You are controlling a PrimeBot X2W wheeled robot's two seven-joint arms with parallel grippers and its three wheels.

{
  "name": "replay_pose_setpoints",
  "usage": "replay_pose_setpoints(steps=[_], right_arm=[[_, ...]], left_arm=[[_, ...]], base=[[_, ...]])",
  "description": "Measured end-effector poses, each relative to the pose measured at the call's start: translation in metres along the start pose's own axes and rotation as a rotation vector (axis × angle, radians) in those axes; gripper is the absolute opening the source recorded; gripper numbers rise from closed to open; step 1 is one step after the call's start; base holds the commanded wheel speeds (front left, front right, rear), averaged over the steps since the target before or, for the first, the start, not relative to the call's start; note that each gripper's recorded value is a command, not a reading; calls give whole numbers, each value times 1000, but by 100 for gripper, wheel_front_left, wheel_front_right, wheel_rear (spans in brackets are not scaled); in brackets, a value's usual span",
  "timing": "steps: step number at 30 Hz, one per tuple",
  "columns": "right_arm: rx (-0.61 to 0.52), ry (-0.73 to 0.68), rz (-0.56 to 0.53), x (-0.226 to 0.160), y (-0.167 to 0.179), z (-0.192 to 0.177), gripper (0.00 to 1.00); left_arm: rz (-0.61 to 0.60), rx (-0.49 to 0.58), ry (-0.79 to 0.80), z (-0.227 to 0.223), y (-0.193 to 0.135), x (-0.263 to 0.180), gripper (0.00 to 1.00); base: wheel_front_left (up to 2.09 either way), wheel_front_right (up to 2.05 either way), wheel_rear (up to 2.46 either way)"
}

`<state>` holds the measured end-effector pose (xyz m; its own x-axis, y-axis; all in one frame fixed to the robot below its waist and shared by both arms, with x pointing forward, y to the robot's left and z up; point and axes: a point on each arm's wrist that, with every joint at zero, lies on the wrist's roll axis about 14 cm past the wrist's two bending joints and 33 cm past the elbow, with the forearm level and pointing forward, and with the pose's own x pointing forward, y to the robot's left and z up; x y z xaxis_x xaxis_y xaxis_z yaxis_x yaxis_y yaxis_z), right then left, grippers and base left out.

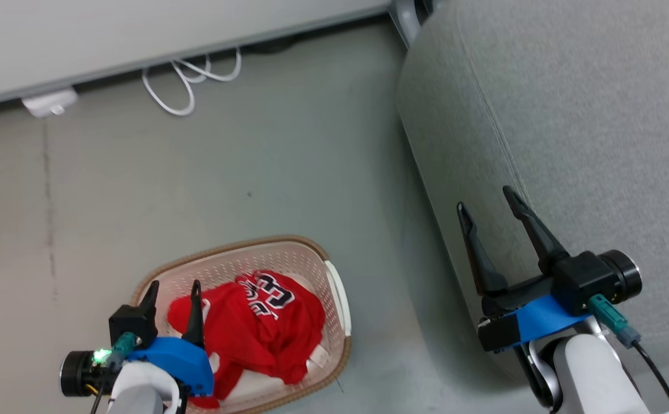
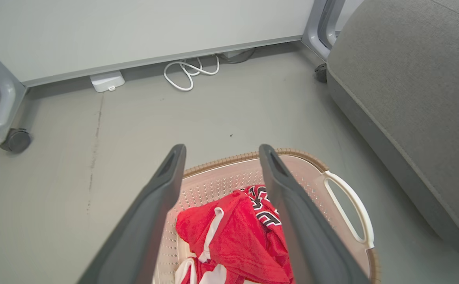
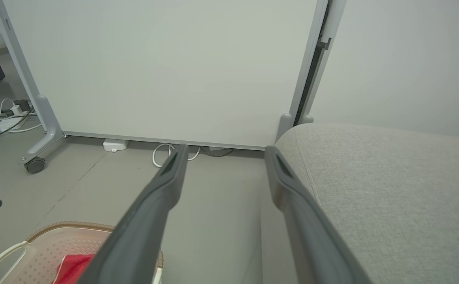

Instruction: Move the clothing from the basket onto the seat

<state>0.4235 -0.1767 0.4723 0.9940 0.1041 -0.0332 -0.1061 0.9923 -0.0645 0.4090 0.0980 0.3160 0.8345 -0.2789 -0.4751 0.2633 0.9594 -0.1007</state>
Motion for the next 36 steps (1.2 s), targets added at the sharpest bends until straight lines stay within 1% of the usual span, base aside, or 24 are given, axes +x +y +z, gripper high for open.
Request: replay_pose_setpoints(steps=[4,8,14,18,22,27,34,35,36], right_arm=[[12,55,-37,3,-13,-23,100],[11,96,-60,11,-24,-42,100],[12,164,-65,23,-28,-76,100],[46,215,-62,26,-25,-100,100],[57,242,-49,31,-21,-115,100],[63,255,-33,36,-16,-126,100],[70,273,-26,35,-14,-134,100],[69,274,-26,35,-13,-134,100],[69,274,-26,35,-13,-134,100]], left_arm=[[-19,-24,111,-32,-4,27,100],[-22,-22,200,-60,0,52,100],[-7,-36,336,-111,4,76,100],[-6,-63,405,-140,2,85,100],[19,-63,419,-151,7,101,100],[54,-57,433,-162,17,113,100],[28,-74,491,-179,7,113,100],[25,-78,498,-180,6,113,98],[21,-82,501,-181,3,113,86]], base=[[0,0,0],[0,0,0],[0,0,0],[0,0,0],[0,0,0],[0,0,0],[0,0,0],[0,0,0],[0,0,0]])
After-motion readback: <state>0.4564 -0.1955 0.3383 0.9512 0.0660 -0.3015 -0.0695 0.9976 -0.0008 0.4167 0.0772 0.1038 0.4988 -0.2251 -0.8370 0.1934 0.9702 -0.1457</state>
